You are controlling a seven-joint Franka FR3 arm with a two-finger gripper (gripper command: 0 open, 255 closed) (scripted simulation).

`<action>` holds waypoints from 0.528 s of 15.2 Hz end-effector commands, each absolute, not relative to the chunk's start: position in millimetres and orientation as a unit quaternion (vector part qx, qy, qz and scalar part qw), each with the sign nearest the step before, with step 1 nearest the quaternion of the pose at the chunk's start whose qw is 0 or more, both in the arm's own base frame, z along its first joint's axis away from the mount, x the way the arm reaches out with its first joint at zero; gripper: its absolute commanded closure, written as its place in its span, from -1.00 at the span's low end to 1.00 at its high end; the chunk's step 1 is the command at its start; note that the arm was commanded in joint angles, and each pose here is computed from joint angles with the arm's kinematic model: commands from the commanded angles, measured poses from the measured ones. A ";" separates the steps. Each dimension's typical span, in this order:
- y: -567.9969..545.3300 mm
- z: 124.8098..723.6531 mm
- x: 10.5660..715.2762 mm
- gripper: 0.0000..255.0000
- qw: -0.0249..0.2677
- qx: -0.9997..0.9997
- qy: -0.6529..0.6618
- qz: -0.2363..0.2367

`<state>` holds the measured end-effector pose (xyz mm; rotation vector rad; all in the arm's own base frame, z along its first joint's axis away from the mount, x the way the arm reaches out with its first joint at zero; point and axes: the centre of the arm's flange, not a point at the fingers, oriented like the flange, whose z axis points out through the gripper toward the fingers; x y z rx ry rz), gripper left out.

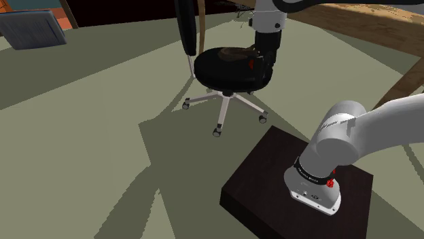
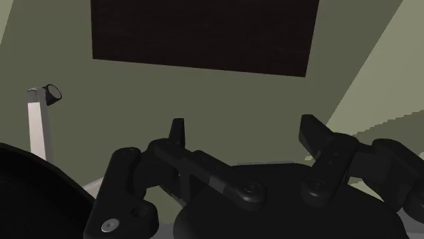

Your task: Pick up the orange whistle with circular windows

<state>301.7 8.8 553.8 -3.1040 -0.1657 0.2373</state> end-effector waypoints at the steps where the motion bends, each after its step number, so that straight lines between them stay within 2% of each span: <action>1: 8.8 553.8 301.7 -1.00 0.012 -0.996 -0.053 0.076; 8: -75.3 531.0 323.8 -1.00 0.010 -0.994 -0.093 0.060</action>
